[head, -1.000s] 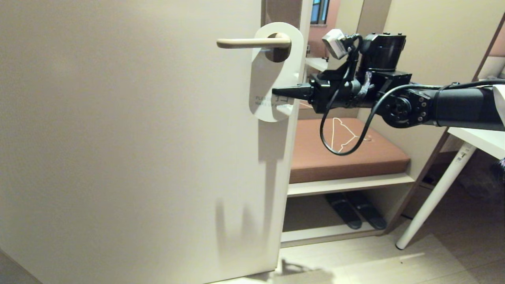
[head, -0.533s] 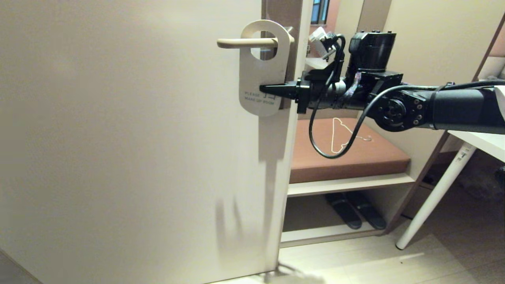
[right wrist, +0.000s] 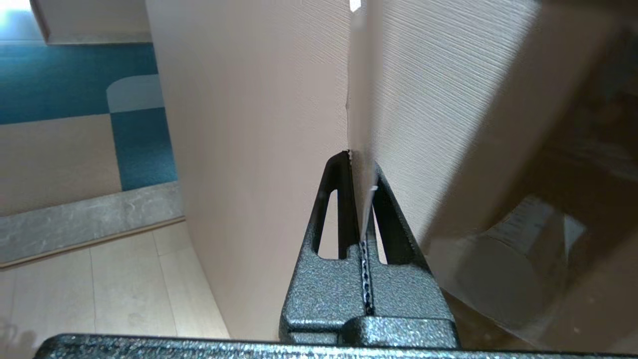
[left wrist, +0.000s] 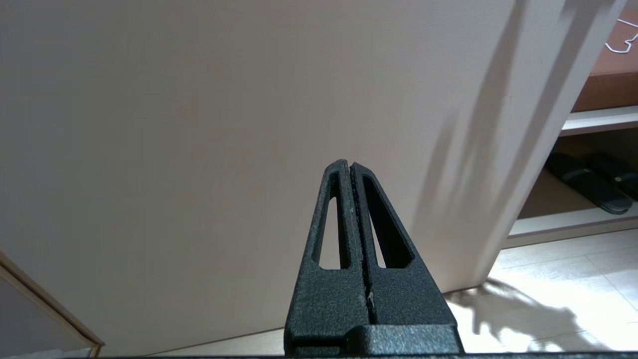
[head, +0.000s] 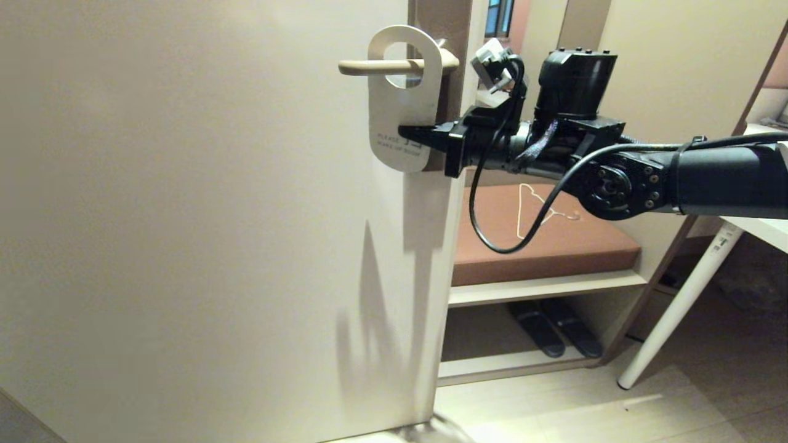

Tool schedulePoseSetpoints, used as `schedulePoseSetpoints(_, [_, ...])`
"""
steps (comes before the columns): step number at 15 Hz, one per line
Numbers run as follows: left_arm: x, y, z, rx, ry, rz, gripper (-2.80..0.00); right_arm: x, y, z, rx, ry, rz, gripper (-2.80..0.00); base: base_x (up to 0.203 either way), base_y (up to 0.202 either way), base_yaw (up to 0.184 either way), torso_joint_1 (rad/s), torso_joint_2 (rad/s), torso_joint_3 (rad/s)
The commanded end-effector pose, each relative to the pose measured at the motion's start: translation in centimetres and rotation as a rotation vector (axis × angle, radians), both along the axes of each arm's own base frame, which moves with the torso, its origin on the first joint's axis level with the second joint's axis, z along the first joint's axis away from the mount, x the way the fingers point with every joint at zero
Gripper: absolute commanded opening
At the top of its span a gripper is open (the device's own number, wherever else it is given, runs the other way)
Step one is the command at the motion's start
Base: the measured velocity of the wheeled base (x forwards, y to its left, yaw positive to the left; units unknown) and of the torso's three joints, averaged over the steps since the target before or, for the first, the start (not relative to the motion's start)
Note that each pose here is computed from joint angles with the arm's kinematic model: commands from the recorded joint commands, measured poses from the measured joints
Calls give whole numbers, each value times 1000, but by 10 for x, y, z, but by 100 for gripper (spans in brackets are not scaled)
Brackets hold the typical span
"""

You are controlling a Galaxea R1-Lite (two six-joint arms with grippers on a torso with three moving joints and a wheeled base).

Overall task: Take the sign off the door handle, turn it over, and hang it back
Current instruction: Take down the sign

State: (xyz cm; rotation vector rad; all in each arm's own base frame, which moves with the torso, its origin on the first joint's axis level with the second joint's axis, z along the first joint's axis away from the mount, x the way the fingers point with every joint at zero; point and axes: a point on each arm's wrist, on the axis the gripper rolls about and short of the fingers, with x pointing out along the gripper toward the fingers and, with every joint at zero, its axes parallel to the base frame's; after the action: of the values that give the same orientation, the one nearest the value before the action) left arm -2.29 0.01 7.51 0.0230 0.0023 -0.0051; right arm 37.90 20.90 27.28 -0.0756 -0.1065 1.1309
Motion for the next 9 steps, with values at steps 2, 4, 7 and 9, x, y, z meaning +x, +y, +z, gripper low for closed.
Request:
schedulePoseSetpoints(2, [0, 0, 0, 0, 1, 1, -280, -9, 3, 7, 8, -17, 11, -280, 0, 0, 0, 0, 0, 0])
schedulePoseSetpoints(4, [0, 0, 0, 0, 1, 1, -280, -14, 6, 11, 18, -30, 5, -280, 0, 0, 0, 0, 0, 0])
schedulePoseSetpoints(7, [0, 0, 0, 0, 1, 1, -280, -23, 16, 10, 35, -47, -23, -280, 0, 0, 0, 0, 0, 0])
schedulePoseSetpoints(9, [0, 0, 0, 0, 1, 1, -280, -28, 25, 7, 52, -63, -49, -280, 0, 0, 0, 0, 0, 0])
